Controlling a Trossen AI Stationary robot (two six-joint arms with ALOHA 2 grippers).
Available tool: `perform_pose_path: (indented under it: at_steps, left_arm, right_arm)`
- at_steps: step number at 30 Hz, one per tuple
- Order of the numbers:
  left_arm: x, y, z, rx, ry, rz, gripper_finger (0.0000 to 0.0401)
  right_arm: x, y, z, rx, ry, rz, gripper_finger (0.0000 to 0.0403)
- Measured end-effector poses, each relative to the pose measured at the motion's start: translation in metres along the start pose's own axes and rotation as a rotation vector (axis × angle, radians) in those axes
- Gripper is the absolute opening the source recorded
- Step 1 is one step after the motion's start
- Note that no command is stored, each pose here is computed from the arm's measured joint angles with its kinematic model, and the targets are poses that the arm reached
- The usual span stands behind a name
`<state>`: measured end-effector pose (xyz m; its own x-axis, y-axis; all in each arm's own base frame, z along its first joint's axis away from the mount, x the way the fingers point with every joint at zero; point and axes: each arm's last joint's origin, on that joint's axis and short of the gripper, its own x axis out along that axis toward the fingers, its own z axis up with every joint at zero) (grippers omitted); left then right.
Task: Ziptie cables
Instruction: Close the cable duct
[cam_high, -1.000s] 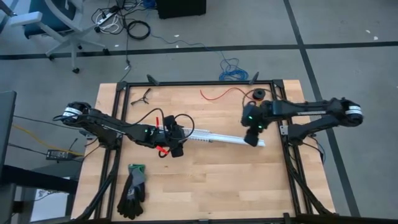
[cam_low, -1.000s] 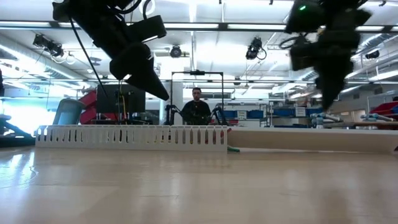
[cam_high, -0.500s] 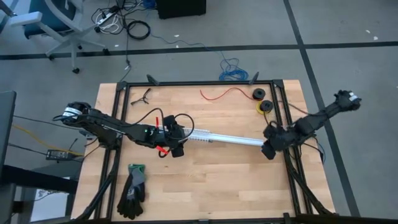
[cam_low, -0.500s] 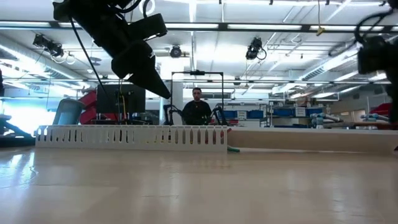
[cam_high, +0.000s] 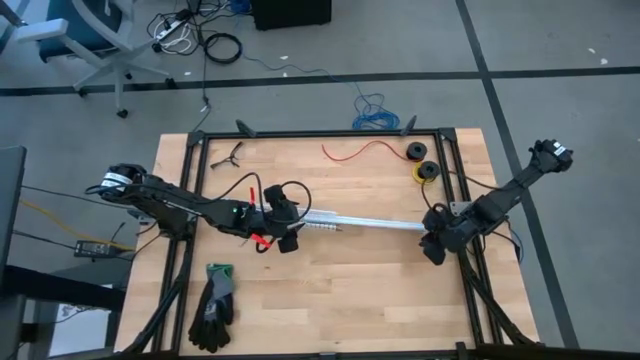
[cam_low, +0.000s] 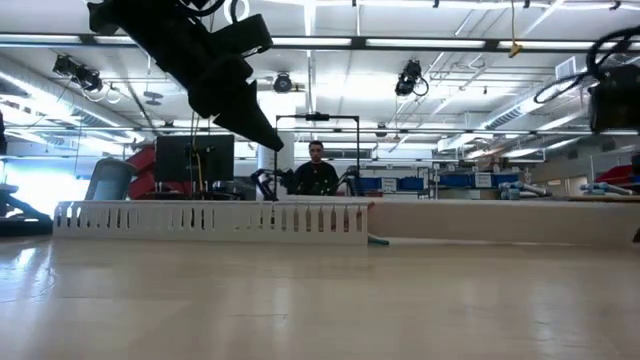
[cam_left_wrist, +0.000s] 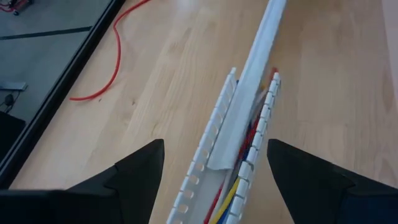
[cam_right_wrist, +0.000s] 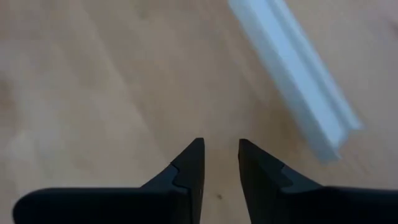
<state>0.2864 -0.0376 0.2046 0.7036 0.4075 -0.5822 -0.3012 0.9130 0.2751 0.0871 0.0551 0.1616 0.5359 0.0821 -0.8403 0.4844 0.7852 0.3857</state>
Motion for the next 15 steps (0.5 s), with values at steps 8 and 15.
perform_pose_path:
  at_steps: [8, 15]
  left_arm:
    - [0.000, 0.000, 0.000, 0.000, 0.000, 0.000, 0.0295]
    - [0.000, 0.000, 0.000, 0.003, 0.004, 0.003, 0.0295]
  right_arm:
    - [-0.025, 0.011, 0.011, -0.068, 0.014, 0.007, 0.0068]
    - [-0.033, 0.015, 0.008, -0.119, 0.110, 0.046, 0.0032]
